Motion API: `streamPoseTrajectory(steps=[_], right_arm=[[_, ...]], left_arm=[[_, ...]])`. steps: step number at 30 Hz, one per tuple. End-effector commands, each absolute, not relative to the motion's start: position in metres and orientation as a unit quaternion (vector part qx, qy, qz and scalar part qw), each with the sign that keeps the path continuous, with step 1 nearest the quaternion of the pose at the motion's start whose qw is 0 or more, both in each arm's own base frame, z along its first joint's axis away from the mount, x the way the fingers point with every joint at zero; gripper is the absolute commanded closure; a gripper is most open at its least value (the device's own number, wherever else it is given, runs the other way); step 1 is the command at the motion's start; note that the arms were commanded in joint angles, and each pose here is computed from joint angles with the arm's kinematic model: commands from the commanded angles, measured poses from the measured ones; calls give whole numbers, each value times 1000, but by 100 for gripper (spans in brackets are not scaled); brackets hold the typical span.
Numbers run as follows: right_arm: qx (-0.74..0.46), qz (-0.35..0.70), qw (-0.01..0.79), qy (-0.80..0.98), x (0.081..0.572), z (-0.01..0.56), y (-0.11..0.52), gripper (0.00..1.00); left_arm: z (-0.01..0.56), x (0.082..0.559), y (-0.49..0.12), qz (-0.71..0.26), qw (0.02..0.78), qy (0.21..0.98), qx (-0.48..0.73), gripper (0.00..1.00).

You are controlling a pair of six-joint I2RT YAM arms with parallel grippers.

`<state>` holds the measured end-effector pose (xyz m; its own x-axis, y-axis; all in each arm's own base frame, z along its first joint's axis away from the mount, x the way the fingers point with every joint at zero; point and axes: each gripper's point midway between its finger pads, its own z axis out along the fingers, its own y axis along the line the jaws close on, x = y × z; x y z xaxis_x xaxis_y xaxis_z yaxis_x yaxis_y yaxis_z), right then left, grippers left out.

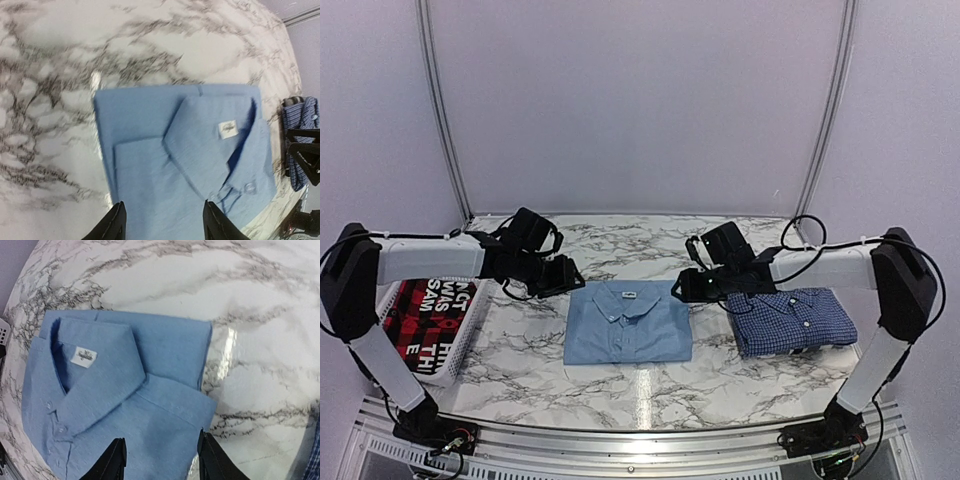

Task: Fold and stack the long sleeve shirts
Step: Move the square-folded shirt to the center of the board, then adjust the square-folded shirt at the center of the board.

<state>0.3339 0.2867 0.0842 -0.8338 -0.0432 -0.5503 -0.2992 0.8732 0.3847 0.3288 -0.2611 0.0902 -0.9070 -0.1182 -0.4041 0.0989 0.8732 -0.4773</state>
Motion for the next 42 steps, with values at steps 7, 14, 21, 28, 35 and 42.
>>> streamPoseTrajectory(steps=[7, 14, 21, 28, 35, 42], right_arm=[[-134, 217, 298, 920, 399, 89, 342, 59], [-140, 194, 284, 928, 407, 67, 354, 58], [-144, 199, 278, 929, 403, 63, 362, 64], [-152, 206, 286, 924, 398, 75, 373, 63], [-144, 200, 286, 926, 398, 76, 371, 88], [-134, 185, 327, 917, 405, 110, 369, 100]], left_arm=[[82, 385, -308, -220, 222, 949, 51, 48], [53, 399, -317, -163, 208, 963, 57, 50], [44, 402, -317, -146, 203, 967, 52, 64], [53, 402, -319, -151, 209, 965, 55, 83], [63, 401, -319, -156, 216, 962, 56, 95], [91, 401, -314, -154, 248, 955, 47, 95]])
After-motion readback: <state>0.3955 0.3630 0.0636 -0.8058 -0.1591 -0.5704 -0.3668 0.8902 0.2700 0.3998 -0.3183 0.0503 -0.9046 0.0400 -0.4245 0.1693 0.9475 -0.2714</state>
